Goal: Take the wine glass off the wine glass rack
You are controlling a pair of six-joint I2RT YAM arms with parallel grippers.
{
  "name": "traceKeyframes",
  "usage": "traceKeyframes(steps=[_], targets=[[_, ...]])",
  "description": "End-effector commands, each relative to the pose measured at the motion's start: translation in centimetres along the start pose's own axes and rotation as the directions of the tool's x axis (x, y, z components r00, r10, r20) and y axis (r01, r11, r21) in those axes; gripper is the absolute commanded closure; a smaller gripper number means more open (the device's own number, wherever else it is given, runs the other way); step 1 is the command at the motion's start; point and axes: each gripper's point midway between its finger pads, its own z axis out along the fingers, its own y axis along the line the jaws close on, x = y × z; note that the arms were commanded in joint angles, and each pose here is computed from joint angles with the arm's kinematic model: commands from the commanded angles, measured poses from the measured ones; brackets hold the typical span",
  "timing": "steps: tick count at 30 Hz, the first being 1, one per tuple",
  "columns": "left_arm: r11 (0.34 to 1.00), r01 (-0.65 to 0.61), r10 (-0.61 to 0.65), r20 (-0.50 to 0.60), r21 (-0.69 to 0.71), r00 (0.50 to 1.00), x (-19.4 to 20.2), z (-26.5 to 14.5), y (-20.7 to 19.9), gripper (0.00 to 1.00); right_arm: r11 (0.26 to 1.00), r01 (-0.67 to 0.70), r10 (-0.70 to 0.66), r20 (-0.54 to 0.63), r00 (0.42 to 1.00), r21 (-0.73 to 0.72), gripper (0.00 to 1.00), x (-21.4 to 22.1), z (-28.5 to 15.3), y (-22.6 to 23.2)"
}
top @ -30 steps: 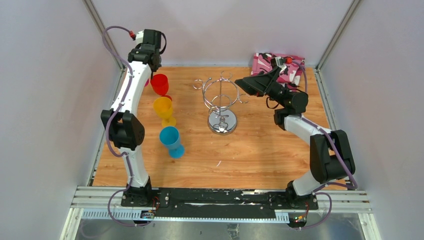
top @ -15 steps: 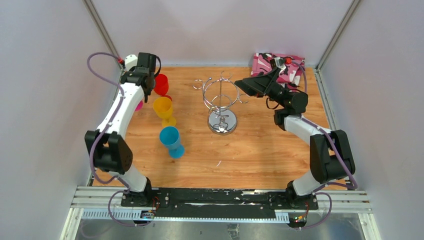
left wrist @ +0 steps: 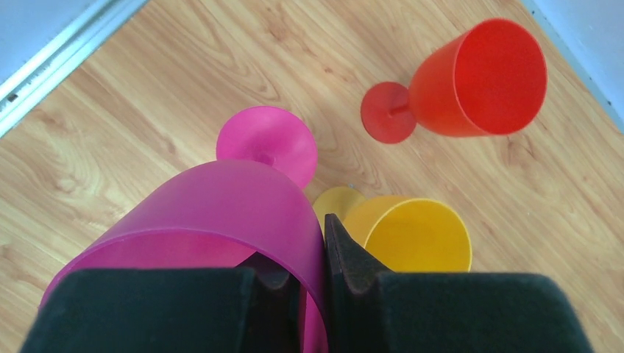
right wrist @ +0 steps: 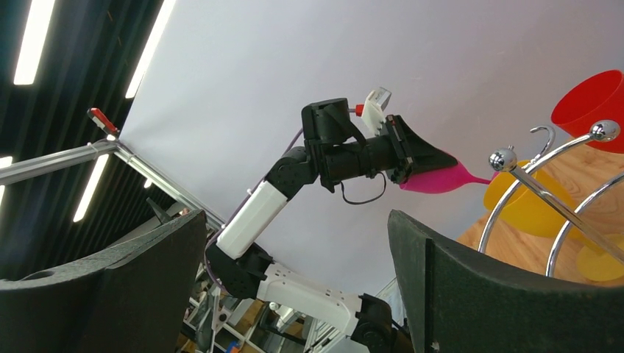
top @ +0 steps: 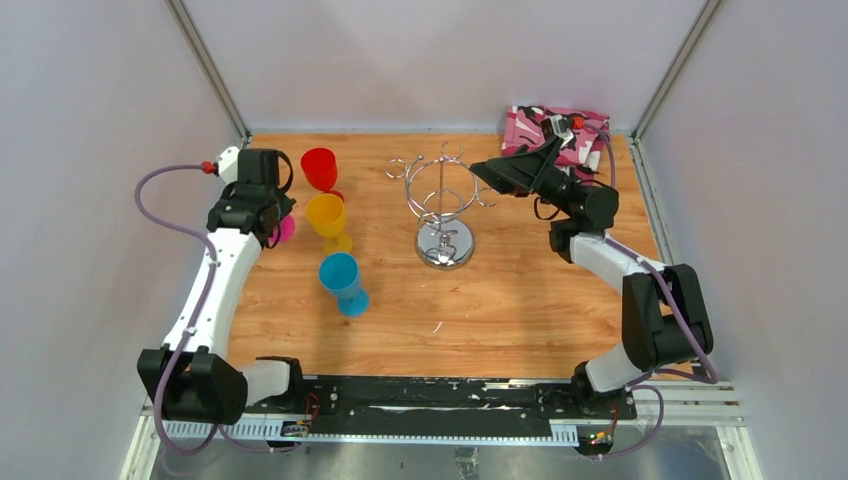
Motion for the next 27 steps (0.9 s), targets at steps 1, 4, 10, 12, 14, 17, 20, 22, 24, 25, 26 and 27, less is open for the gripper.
traceKeyframes(steps=[1, 4, 10, 12, 14, 17, 20, 22, 24, 25, 26, 27], targets=[[0.998, 0.029, -0.026, -0.06, 0.054, 0.998, 1.7, -0.4, -0.2, 1.0, 0.995, 0.079, -0.08, -0.013, 0.997, -0.053, 0.02, 0.3, -0.6, 2.2], [1.0, 0.018, -0.016, -0.086, 0.018, 0.996, 3.2, 0.1, 0.9, 1.0, 0.995, 0.083, -0.084, -0.017, 0.996, -0.057, 0.02, 0.5, -0.6, 2.5], [0.995, 0.015, -0.023, -0.089, -0.094, 0.996, 3.7, 1.1, 4.3, 1.0, 0.995, 0.078, -0.079, -0.019, 0.997, -0.058, 0.02, 0.5, -0.6, 2.6], [0.993, 0.013, -0.026, -0.112, -0.118, 0.993, 3.9, 1.4, 5.0, 1.0, 0.996, 0.075, -0.076, -0.019, 0.997, -0.058, 0.02, 0.5, -0.6, 2.6], [0.994, -0.003, -0.015, -0.168, -0.112, 0.986, 4.3, 1.7, 5.0, 1.0, 0.996, 0.068, -0.069, -0.018, 0.997, -0.056, 0.02, 0.5, -0.6, 2.5], [0.995, -0.035, 0.012, -0.227, -0.097, 0.974, 4.6, 1.9, 4.6, 1.0, 0.997, 0.057, -0.058, -0.017, 0.998, -0.051, 0.02, 0.4, -0.6, 2.3], [0.994, -0.055, 0.031, -0.245, -0.091, 0.969, 4.5, 2.0, 4.4, 1.0, 0.998, 0.051, -0.052, -0.016, 0.999, -0.046, 0.02, 0.4, -0.7, 2.0], [0.994, -0.06, 0.036, -0.25, -0.09, 0.968, 4.5, 2.1, 4.5, 1.0, 0.998, 0.047, -0.048, -0.016, 0.999, -0.043, 0.02, 0.4, -0.7, 1.8], [0.993, -0.071, 0.045, -0.263, -0.09, 0.964, 4.3, 2.3, 4.5, 1.0, 0.998, 0.042, -0.043, -0.016, 0.999, -0.042, 0.02, 0.4, -0.7, 1.7], [0.993, -0.082, 0.056, -0.266, -0.087, 0.962, 4.1, 2.3, 4.4, 1.0, 0.998, 0.042, -0.042, -0.016, 0.999, -0.042, 0.02, 0.4, -0.7, 1.7], [0.991, -0.092, 0.063, -0.27, -0.096, 0.961, 3.9, 2.3, 4.5, 1.0, 0.998, 0.041, -0.042, -0.016, 0.999, -0.041, 0.02, 0.4, -0.7, 1.7], [0.989, -0.104, 0.072, -0.268, -0.105, 0.961, 3.7, 2.2, 4.6, 1.0, 0.998, 0.041, -0.042, -0.016, 0.999, -0.041, 0.02, 0.4, -0.7, 1.7]])
